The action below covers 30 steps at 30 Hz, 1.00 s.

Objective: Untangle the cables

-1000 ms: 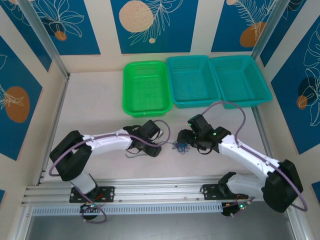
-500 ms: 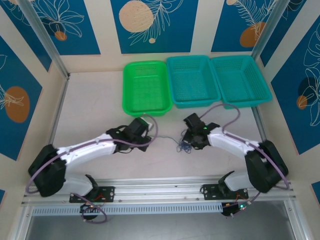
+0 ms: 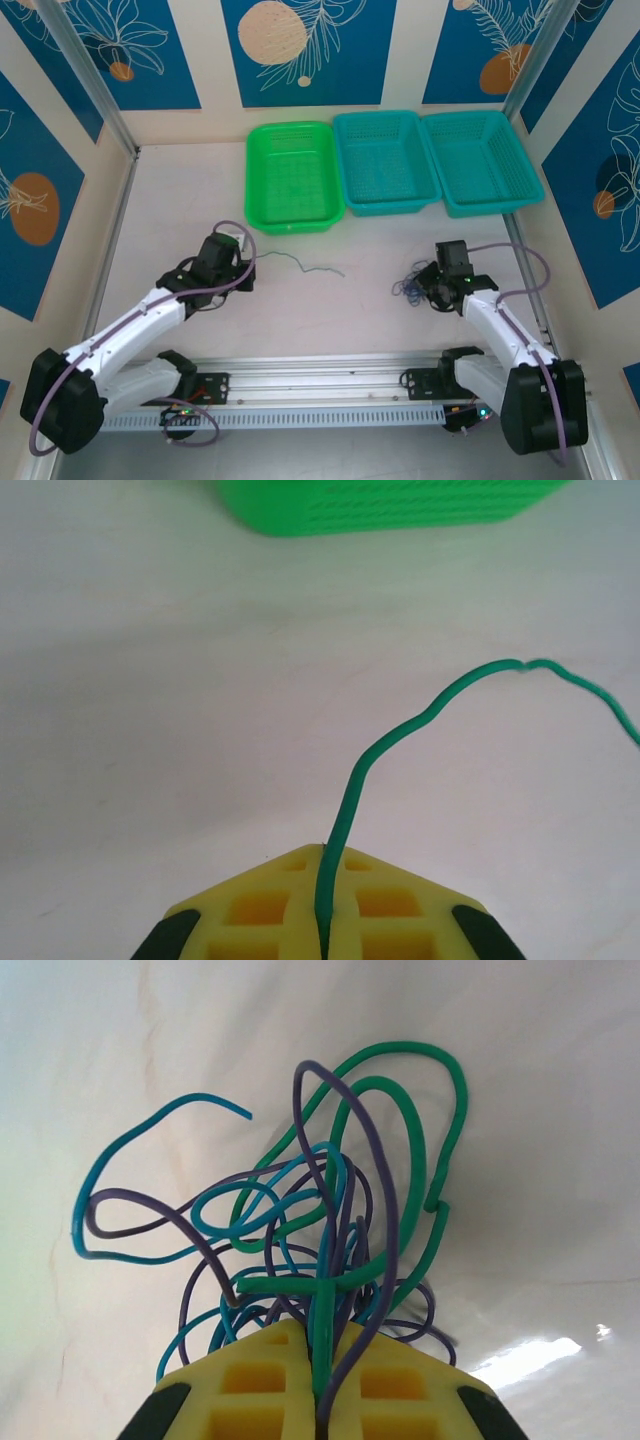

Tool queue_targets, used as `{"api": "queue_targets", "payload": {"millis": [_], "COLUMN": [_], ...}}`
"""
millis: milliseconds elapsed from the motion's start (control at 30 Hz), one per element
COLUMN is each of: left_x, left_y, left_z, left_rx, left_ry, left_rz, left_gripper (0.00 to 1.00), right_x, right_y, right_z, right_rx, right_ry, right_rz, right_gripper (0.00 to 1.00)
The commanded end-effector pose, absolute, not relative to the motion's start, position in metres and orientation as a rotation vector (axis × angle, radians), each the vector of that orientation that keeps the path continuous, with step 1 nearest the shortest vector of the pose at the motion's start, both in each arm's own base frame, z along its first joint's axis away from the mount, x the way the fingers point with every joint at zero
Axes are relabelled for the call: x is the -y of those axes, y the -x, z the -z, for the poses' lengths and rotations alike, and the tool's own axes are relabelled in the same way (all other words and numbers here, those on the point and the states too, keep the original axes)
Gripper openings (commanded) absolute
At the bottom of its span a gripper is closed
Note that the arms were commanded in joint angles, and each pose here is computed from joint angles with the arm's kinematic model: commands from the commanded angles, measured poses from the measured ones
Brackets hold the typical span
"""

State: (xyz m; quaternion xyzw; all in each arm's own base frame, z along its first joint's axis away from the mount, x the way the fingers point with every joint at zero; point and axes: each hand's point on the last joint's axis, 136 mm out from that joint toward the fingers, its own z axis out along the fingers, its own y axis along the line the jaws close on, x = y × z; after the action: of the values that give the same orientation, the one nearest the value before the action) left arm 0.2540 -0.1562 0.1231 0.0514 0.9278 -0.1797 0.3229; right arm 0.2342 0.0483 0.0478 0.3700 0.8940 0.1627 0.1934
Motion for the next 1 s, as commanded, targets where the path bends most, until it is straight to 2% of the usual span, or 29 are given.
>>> {"api": "queue_targets", "payload": {"millis": [0,100,167,267,433,700,967], "left_x": [0.196,0.214,0.216,0.212,0.256,0.365,0.431], "left_y": [-0.258,-0.263,-0.276,-0.313,-0.368,-0.453,-0.518], "left_z": [-0.190,-0.248,-0.273,-0.285,-0.313,-0.324,-0.292], "left_rx": [-2.178,-1.958,-1.895,-1.940,-1.912,-1.809,-1.672], "left_ry": [-0.273,-0.398,-0.441,-0.431,-0.431,-0.564,-0.661], "left_rz": [0.771,0.845,0.781,0.592,0.636,0.597,0.568], "left_gripper": [0.00,0.00,0.00,0.00,0.00,0.00,0.00], "right_x": [-0.107,-0.137,-0.144,-0.152,-0.152,-0.150,-0.147], "right_y": [-0.240,-0.239,-0.240,-0.241,-0.238,-0.231,-0.224], "right_z": [-0.062,-0.071,-0.074,-0.078,-0.081,-0.083,-0.085], "right_rx": [-2.595,-2.622,-2.638,-2.646,-2.636,-2.624,-2.620], "right_ry": [-0.683,-0.470,-0.424,-0.393,-0.421,-0.432,-0.405], "right_rz": [-0.701,-0.688,-0.646,-0.653,-0.652,-0.638,-0.626], "right_gripper": [0.00,0.00,0.00,0.00,0.00,0.00,0.00]}}
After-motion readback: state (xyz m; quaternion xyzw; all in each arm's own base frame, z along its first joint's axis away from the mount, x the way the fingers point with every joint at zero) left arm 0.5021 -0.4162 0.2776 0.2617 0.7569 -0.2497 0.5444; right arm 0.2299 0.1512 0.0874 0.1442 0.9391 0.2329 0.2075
